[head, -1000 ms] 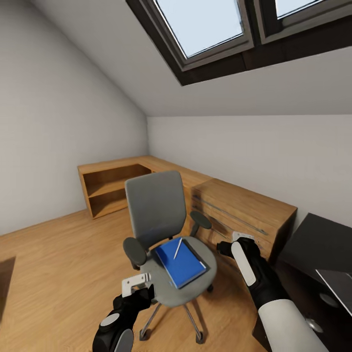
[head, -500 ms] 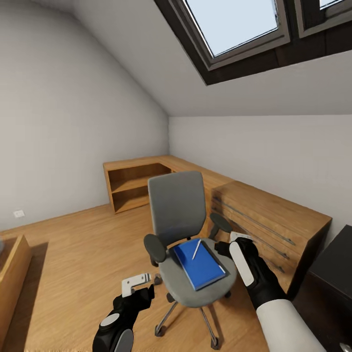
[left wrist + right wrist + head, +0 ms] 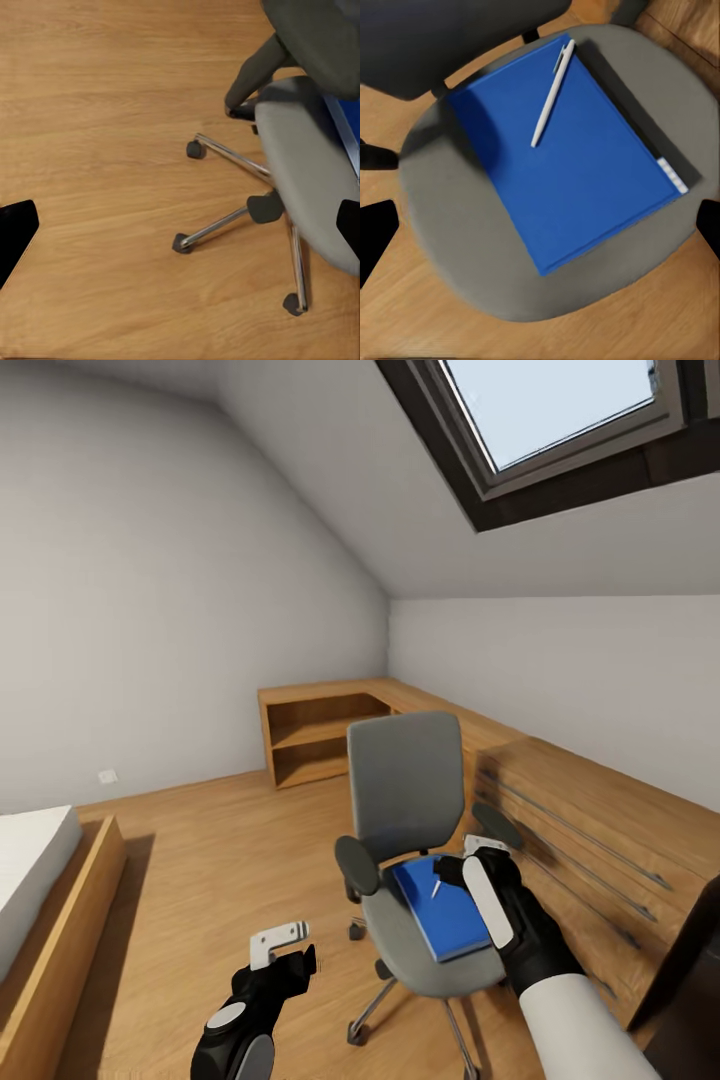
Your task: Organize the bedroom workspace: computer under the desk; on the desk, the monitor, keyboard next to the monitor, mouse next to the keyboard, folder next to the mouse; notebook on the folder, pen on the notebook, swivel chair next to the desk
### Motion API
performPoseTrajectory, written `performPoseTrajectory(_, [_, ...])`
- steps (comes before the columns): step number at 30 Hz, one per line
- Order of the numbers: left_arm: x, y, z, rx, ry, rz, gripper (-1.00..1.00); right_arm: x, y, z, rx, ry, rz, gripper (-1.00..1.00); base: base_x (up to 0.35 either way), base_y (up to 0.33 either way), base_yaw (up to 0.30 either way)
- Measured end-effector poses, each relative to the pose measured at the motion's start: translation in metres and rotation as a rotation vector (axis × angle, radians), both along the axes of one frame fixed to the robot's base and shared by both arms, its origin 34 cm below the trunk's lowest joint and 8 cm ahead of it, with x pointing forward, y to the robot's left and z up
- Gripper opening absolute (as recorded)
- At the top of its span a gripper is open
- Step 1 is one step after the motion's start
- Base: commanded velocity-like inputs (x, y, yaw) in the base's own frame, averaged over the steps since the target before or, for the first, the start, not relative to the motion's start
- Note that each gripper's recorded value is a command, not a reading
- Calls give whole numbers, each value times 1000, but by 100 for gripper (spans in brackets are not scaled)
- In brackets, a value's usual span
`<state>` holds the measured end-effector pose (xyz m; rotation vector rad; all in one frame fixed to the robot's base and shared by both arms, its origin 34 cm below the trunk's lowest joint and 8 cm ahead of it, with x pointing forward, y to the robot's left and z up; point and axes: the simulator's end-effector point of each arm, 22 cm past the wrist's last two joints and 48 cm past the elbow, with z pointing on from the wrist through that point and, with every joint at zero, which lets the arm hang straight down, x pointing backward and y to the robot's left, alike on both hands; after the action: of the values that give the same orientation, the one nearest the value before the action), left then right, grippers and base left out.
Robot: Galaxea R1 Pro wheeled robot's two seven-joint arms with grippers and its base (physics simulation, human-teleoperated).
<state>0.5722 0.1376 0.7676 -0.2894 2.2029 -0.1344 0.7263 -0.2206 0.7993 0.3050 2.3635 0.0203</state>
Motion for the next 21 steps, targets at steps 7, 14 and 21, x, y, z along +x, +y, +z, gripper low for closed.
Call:
performPoseTrajectory(7, [0,0,0,0,0,1,100,0,0,0,-3,0,1,100,0,0,256])
performPoseTrajectory(14, [0,1,0,1,1,2,100,0,0,0,0,0,2,100,0,0,67])
performPoseTrajectory(21, [0,2,0,2,1,4,100,0,1,0,-1,0,3,100,1,1,6])
